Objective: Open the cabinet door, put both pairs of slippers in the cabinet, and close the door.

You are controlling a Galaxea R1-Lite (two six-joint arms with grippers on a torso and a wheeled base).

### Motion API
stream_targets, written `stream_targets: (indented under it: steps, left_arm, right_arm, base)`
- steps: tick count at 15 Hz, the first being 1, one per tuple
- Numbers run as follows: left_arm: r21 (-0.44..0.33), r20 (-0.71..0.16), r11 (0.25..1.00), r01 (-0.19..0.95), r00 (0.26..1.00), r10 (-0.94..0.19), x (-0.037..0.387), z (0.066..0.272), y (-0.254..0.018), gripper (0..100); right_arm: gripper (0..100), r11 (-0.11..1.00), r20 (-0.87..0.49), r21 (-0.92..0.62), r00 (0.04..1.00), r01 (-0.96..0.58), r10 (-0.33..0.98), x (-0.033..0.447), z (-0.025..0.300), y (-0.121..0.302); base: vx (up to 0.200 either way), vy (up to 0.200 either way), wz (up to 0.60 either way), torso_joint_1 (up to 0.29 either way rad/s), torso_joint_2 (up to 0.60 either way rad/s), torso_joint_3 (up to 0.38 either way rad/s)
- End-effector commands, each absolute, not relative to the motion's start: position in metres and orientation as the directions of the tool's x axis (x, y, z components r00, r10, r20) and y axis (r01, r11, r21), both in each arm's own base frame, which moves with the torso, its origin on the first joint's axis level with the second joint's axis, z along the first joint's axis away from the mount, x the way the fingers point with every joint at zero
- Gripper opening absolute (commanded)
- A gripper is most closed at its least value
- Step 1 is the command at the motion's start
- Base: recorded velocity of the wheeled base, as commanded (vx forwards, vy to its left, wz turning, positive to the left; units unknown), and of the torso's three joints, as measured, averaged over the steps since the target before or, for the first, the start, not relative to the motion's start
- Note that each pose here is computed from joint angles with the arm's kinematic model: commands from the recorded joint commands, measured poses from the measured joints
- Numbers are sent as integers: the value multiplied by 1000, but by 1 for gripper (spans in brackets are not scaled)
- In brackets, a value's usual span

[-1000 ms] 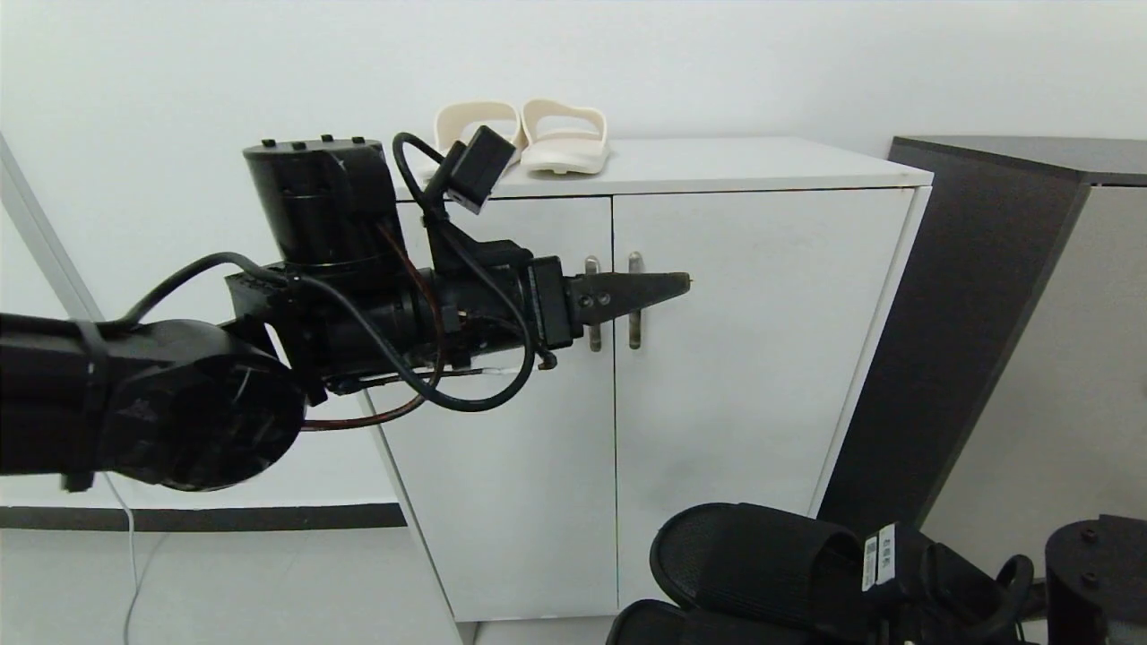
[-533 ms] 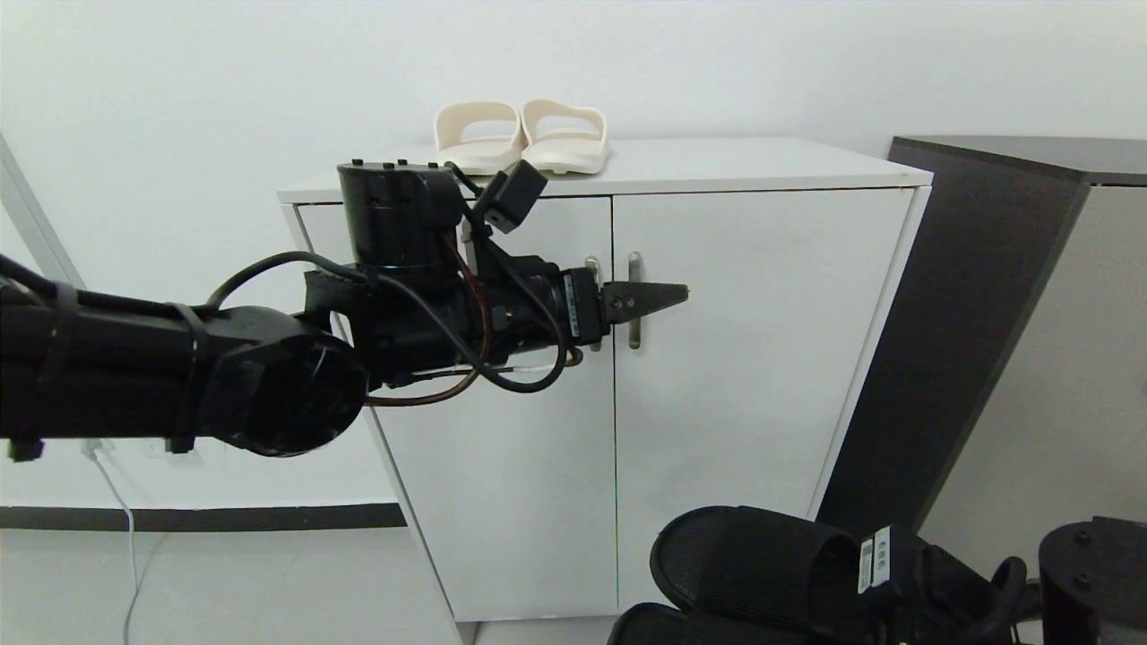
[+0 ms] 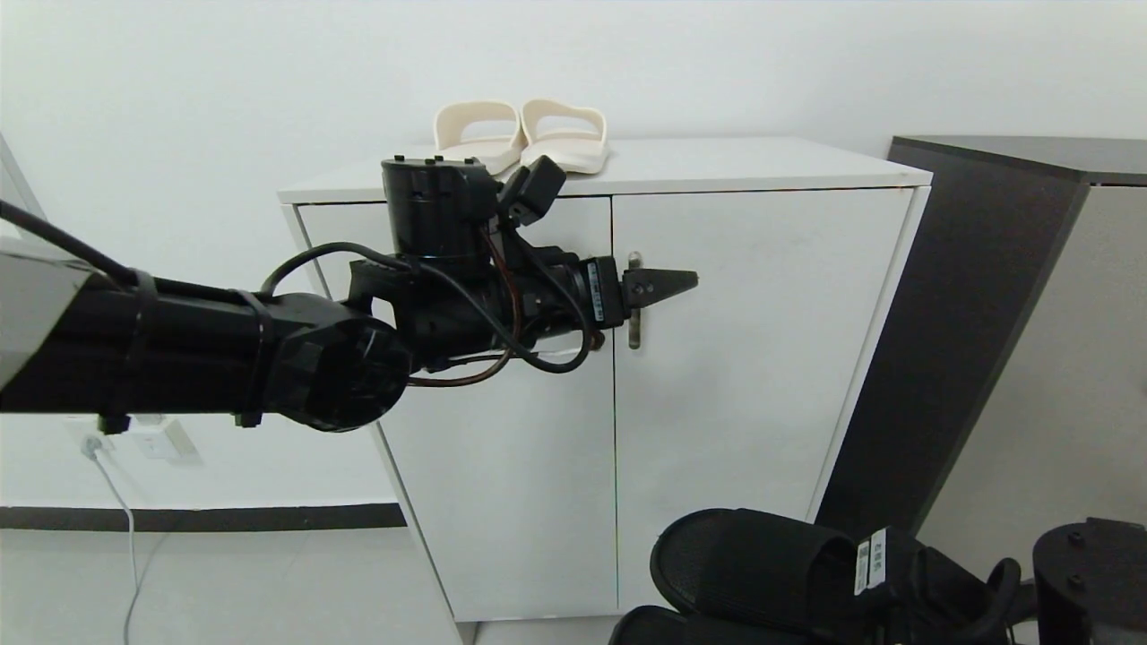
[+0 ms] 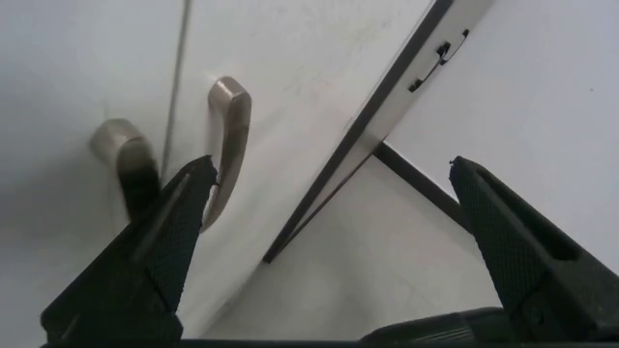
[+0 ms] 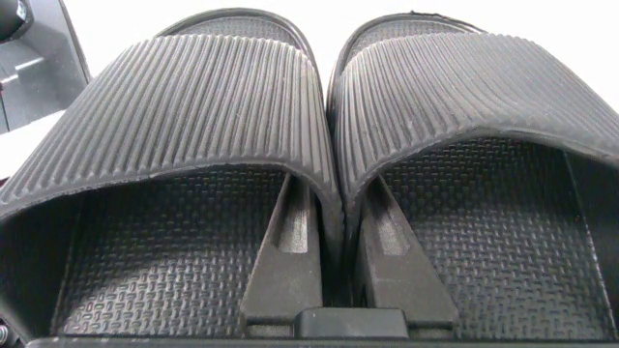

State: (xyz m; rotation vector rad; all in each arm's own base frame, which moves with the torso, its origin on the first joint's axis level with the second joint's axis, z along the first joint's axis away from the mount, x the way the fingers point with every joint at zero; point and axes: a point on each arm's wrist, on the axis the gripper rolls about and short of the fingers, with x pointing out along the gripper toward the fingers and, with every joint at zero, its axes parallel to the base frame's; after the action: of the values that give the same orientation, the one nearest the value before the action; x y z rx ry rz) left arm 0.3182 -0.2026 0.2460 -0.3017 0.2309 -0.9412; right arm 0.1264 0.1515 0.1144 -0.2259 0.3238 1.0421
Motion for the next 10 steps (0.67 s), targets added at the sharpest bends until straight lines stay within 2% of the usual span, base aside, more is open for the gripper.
stream_targets:
  steps: [1, 6, 7, 10]
  left_arm:
    - [-357, -77, 555, 752, 568, -819, 326, 238, -208, 100]
    - [-357, -77, 536, 765, 548, -833, 328, 235, -221, 100]
    - [-355, -74, 535, 766, 548, -833, 327, 236, -220, 0]
    - [-354, -72, 542, 762, 556, -828, 323, 238, -218, 0]
  right_arm:
    - [0, 486, -369, -29, 462, -873, 806, 126, 114, 152]
    - [0, 485, -369, -29, 460, -874, 807, 126, 114, 151]
    - [0, 485, -372, -29, 460, -874, 806, 125, 113, 151]
    - [0, 476, -378, -42, 456, -878, 806, 124, 112, 150]
  base:
    - [0, 0, 0, 0, 0, 0]
    - [0, 0, 0, 0, 0, 0]
    - [0, 0, 0, 0, 0, 0]
    - [0, 0, 0, 0, 0, 0]
